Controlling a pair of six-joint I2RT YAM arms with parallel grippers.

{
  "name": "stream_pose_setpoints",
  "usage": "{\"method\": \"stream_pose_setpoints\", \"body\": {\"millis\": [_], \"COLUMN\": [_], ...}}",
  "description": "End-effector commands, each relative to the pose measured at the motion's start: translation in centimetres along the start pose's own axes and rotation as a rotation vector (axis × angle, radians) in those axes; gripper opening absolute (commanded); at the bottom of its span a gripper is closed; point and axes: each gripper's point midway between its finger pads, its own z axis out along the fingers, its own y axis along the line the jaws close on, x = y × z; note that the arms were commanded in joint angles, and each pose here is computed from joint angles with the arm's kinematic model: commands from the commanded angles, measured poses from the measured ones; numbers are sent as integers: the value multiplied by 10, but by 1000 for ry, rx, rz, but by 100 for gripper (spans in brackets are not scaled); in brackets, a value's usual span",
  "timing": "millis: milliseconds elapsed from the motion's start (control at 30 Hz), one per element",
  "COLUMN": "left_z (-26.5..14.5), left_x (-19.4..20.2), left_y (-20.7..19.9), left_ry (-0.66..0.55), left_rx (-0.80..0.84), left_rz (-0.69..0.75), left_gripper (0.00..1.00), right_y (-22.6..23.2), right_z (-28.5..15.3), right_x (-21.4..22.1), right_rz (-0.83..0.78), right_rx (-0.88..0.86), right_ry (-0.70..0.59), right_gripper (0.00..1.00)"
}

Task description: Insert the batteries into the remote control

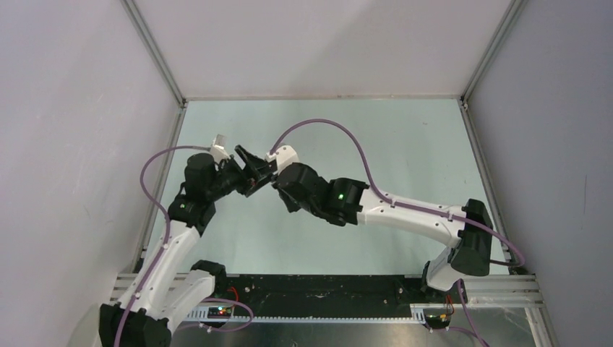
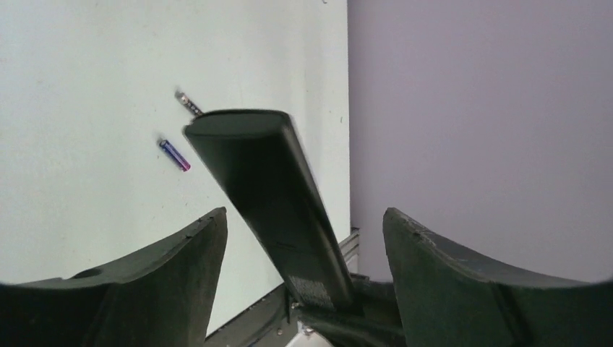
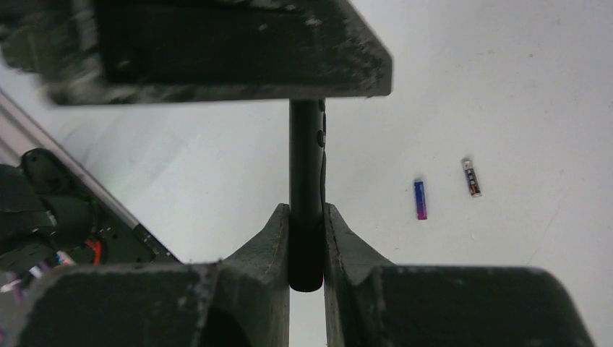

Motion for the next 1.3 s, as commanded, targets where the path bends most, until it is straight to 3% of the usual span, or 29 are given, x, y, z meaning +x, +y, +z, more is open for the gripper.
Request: {"method": "stream_pose_setpoints", "body": {"millis": [0, 267, 433, 700, 967, 1267], "left_z": [-25, -46, -63, -94, -83, -69], "left_x": [-4, 2, 2, 21, 66, 89], "left_y": [-40, -53, -69, -115, -115, -90], "left_ry": [-25, 57, 44, 94, 317, 444], "left_rx": [154, 245, 286, 515, 662, 668], "left_rz": [308, 628, 832, 1034, 1021, 959], "left_gripper": [86, 90, 92, 97, 92, 66], "right_y": [-2, -10, -18, -14, 1, 7], "right_z": [-35, -65, -79, -92, -102, -103], "right_x": [-42, -36, -20, 9, 2, 7], "right_rz": [106, 203, 178, 103, -2, -43], "right_rx": [-134, -449, -523, -648, -775, -818], "right_ry": [-76, 15, 95, 231, 297, 336], "right_gripper": [0, 0, 0, 0, 0, 0]}}
